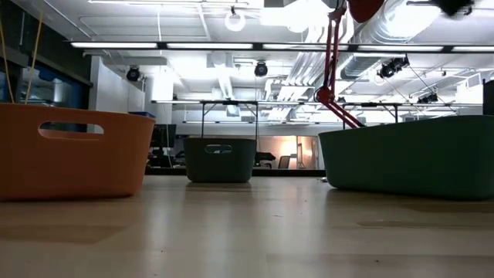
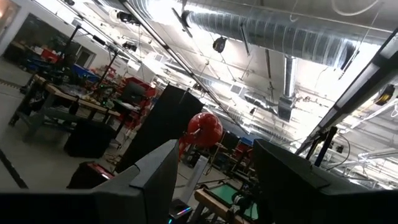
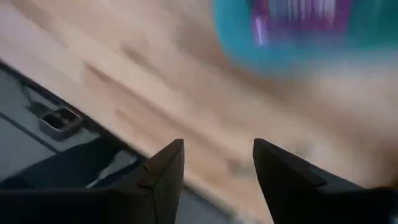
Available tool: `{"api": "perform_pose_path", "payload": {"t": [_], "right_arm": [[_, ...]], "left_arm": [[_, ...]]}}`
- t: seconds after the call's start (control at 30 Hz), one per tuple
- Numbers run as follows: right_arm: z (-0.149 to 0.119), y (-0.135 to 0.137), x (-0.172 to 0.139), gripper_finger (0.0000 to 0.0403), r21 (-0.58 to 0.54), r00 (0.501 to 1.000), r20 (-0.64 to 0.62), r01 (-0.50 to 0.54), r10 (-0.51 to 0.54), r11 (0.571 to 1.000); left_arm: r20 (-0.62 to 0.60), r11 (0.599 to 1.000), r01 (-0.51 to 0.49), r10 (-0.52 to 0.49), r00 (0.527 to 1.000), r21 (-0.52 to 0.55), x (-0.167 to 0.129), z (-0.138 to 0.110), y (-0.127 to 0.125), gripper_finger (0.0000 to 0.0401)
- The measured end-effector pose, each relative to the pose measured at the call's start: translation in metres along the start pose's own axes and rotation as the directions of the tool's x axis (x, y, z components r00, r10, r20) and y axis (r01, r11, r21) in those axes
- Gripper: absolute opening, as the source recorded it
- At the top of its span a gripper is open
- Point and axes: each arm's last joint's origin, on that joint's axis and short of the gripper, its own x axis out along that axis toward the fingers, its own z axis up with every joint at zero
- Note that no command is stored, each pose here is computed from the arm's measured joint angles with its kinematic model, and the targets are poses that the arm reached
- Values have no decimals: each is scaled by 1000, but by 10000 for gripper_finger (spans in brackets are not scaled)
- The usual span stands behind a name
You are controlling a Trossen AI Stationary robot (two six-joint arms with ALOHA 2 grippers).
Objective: Sort candy
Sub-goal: Put the green candy into the orange bin
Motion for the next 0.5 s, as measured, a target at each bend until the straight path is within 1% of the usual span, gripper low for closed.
{"api": "perform_pose_path", "payload": {"t": [0.03,0.1,0.2,0.27,0.37,0.43,0.5], "right_arm": [[-11,-3,7,185,64,999,-49,12,-9,998],[-31,-8,25,185,148,990,-137,45,-25,988],[-52,-11,51,185,237,981,-192,65,-19,969],[-59,-14,67,185,290,981,-189,107,-52,951],[-64,-23,88,185,369,974,-171,201,-146,907],[-64,-28,101,185,382,959,-186,270,-213,884],[-62,-29,111,185,393,952,-176,302,-251,868]], "left_arm": [[0,1000,1,-1,1000,-7,0,0,0,202],[0,1000,1,-1,1000,-18,0,0,0,202],[0,1000,1,-1,1000,-25,0,0,0,202],[0,1000,1,-1,1000,-25,0,0,0,202],[0,1000,-6,6,1000,-25,0,0,0,202],[0,1000,-10,10,1000,-24,0,0,0,202],[0,1000,-12,12,1000,-16,0,0,0,202]]}}
